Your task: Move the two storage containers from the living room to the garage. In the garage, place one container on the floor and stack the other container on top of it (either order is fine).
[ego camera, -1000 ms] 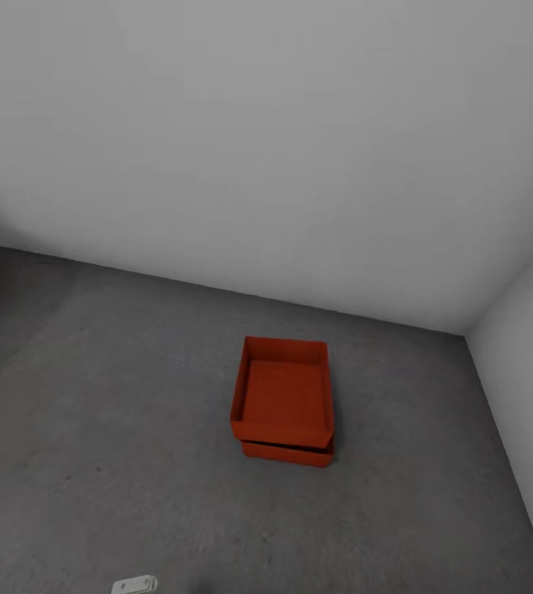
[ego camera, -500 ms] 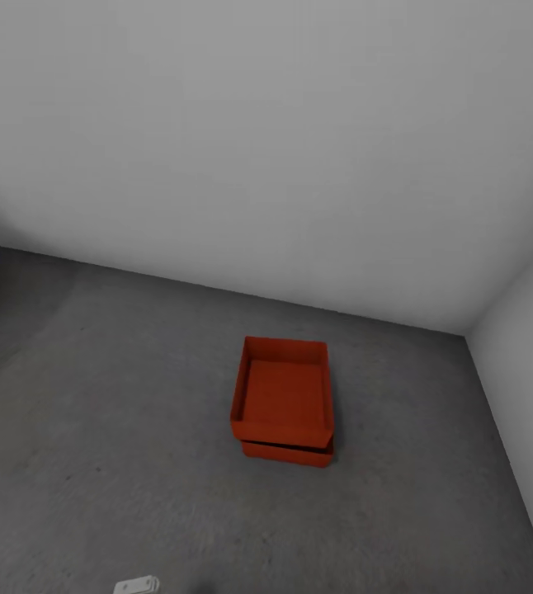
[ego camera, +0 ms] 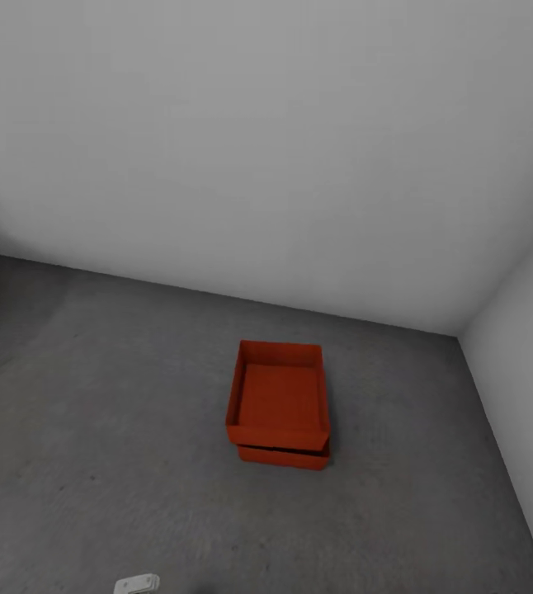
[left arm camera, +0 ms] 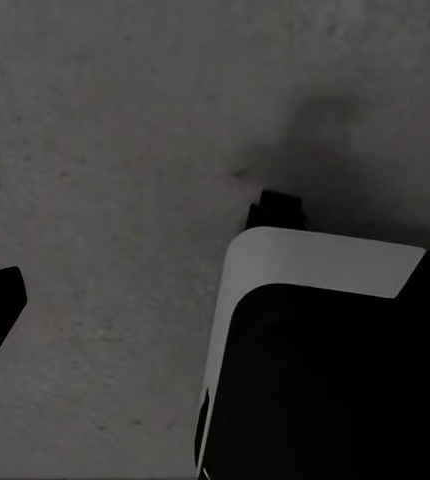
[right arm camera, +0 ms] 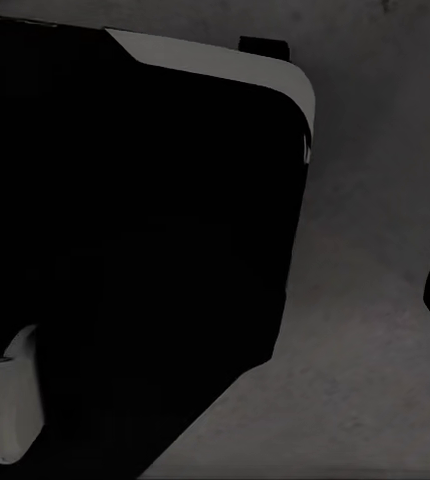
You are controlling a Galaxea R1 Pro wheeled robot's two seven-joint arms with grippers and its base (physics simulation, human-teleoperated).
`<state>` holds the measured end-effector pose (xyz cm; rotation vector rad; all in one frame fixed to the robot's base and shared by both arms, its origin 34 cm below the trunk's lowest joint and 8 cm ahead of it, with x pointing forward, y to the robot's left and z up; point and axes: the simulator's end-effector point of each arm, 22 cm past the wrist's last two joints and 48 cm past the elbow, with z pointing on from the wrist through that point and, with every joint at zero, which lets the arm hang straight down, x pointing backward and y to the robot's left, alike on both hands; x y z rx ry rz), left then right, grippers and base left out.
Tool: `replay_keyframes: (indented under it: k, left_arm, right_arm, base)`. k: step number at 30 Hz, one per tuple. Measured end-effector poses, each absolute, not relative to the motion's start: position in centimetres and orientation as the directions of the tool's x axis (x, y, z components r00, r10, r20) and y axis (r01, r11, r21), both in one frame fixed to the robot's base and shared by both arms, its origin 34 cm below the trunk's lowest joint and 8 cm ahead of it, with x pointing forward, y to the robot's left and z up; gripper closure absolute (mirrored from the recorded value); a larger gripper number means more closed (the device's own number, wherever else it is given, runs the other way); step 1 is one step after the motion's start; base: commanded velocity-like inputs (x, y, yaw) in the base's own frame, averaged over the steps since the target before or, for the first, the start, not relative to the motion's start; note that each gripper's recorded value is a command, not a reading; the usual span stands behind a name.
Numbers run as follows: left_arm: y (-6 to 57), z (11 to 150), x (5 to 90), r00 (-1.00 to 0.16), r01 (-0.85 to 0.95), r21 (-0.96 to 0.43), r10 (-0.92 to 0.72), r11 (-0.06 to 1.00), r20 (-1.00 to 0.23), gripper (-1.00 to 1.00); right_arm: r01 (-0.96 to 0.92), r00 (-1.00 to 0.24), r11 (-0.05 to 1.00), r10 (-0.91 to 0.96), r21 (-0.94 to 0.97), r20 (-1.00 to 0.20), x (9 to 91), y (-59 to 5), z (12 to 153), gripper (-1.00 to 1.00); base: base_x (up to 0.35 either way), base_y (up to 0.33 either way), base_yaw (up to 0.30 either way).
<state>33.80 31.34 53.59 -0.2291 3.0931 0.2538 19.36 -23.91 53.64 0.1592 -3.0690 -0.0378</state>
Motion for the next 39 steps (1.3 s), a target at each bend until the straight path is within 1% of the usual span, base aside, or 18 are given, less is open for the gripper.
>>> replay_keyframes:
  k: [18, 21, 27, 32, 39]
  left_arm:
    - [31.5, 54.2, 34.6, -0.987, -0.154, 0.159, -0.145, 0.975, -0.067, -1.0]
    - [31.7, 54.1, 32.8, -0.988, -0.15, 0.164, -0.144, 0.975, -0.048, -1.0]
    - [31.6, 54.2, 32.1, -0.989, -0.15, 0.163, -0.145, 0.975, -0.042, -1.0]
    - [30.1, 54.1, 28.7, -0.99, -0.14, 0.148, -0.141, 0.979, 0.0, -1.0]
    - [27.2, 54.0, 23.2, -0.988, -0.139, 0.042, -0.142, 0.989, 0.067, -1.0]
  right_arm:
    - [-0.099, -0.994, 0.995, -0.1, 0.018, 0.046, 20.4, -24.1, 53.8, -1.0]
    - [-0.099, -0.994, 0.995, -0.1, 0.017, 0.042, 20.5, -24.1, 53.9, -1.0]
    - [-0.1, -0.994, 0.995, -0.1, 0.014, 0.033, 20.9, -24.2, 53.9, -1.0]
    - [-0.1, -0.994, 0.995, -0.1, 0.014, 0.031, 20.7, -24.3, 54.0, -1.0]
    - [-0.099, -0.991, 0.995, -0.1, 0.016, 0.089, 14.6, -24.7, 54.8, -1.0]
  base:
    - [0.0, 0.0, -0.118]
    - [0.0, 0.0, -0.111]
    - [0.0, 0.0, -0.11]
    - [0.0, 0.0, -0.11]
    - [0.0, 0.0, -0.11]
